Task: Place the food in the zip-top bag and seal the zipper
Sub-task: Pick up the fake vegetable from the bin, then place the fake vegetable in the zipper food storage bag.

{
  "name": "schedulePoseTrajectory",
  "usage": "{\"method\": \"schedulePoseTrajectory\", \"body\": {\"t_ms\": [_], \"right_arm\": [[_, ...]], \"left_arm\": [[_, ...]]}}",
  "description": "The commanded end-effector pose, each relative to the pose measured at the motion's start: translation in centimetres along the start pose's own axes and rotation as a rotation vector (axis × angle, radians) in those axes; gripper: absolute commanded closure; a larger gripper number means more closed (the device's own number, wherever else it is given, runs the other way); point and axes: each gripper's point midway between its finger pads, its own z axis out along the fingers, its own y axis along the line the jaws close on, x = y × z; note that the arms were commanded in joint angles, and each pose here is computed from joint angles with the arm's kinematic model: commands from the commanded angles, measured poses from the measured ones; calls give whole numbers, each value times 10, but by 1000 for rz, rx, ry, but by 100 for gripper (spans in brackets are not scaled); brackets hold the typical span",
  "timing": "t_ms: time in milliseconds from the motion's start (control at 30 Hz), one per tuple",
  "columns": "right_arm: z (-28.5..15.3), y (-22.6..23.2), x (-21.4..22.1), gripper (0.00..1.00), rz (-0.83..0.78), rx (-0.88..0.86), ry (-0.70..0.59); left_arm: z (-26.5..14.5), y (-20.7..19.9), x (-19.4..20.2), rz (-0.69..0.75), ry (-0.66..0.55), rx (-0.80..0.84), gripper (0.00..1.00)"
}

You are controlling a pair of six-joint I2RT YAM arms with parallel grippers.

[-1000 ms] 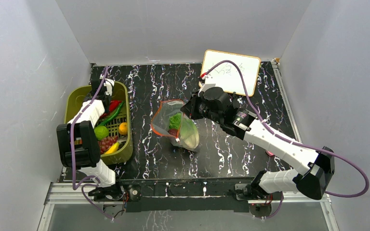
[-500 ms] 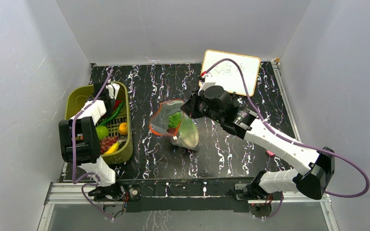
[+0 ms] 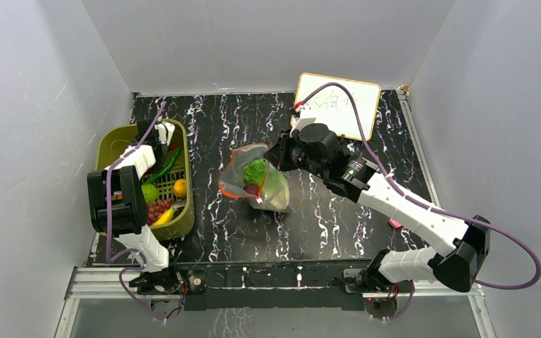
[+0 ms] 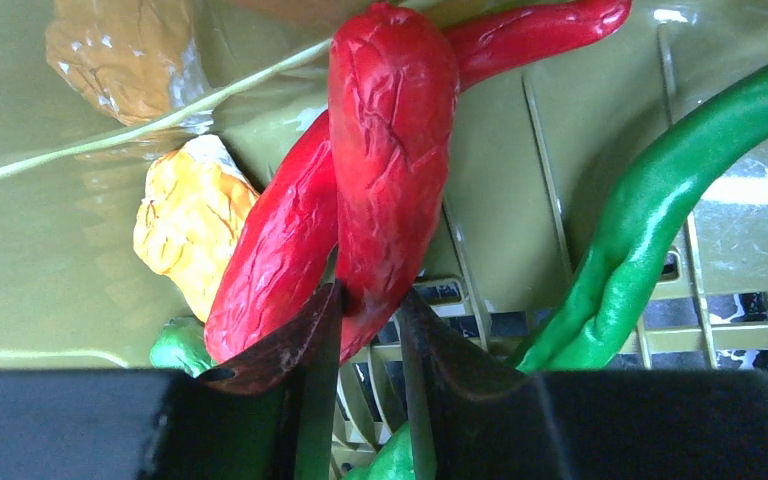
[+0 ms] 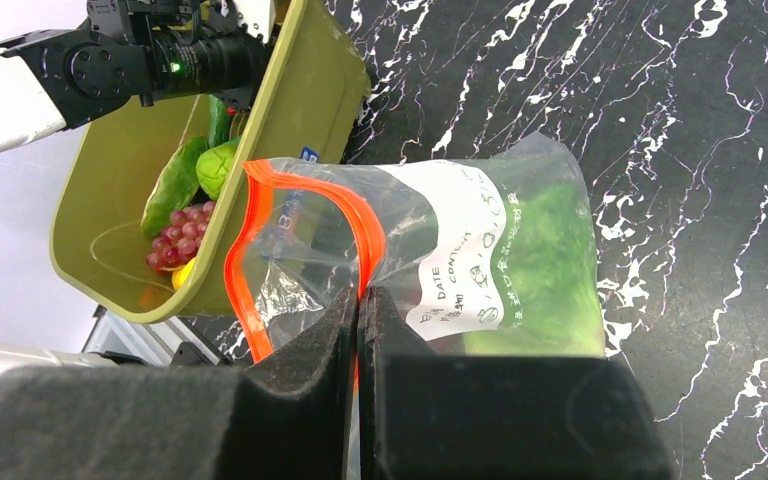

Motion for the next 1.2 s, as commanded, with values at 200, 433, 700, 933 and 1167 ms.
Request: {"method": "schedulePoseTrajectory", "body": {"t_ms": [200,433,700,933,1167], "right_arm": [[-16,14,-35,100,13,-43,-123],[-21,15,-34,100,29,-54,-133],[-19,12,-27,100,42,-58,-126],[-18,8,-20,100,66,-55,-126],[-16,8,-20,100,84,-60,-135]], "left_arm": [[3,-7,-4,-21,-1,37,84],[-19,-13,-16,-111,-40,83,100],[-70,-1,-40,-268,-190,62,100],[-119,5,-57,-449,-348,69,100],[-164,4,-81,-567,-490,150,100]]}}
